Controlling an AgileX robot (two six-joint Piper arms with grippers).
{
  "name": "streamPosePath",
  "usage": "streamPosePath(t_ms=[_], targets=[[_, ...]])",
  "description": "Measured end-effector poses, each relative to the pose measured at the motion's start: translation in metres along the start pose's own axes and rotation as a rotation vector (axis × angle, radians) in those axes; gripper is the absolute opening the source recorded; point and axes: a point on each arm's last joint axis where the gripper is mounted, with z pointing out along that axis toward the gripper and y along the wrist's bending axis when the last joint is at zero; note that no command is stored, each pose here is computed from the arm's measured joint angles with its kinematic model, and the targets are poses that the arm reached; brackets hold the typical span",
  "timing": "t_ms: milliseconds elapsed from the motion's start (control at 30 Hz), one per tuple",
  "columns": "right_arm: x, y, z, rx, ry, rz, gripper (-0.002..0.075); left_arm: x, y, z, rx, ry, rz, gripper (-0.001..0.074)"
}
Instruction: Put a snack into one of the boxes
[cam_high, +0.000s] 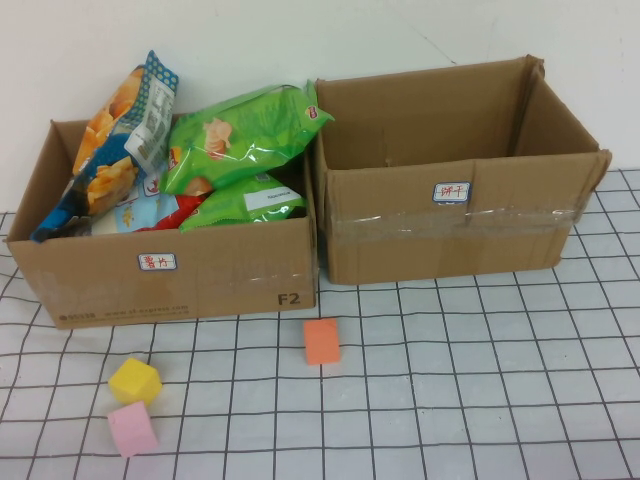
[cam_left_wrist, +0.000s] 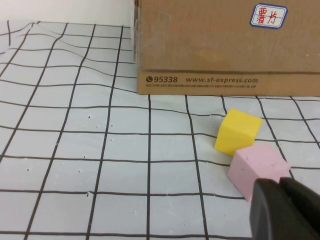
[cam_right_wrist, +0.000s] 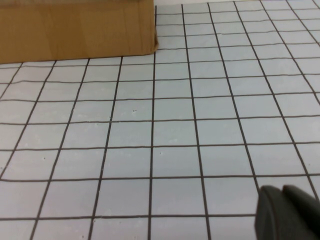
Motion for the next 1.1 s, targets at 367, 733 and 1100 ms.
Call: streamPosePath(t_ms=[367,733,1100], targets=[[0.0,-0.0015,-0.0001,0.027,-0.001,0.01,0.0,0.0001,0.0,0.0,0.0,0.001,0.0,-0.0001],[-0.0003,-0.0035,-0.0001,0.051,-0.002,-0.042,0.0,0.0001,0.0,0.0,0.0,0.001,0.0,-0.0001],[-0.0003,-0.0048,-0.0002,0.064,-0.002,-0.072,0.0,0.0001,0.0,0.0,0.0,0.001,0.0,-0.0001]])
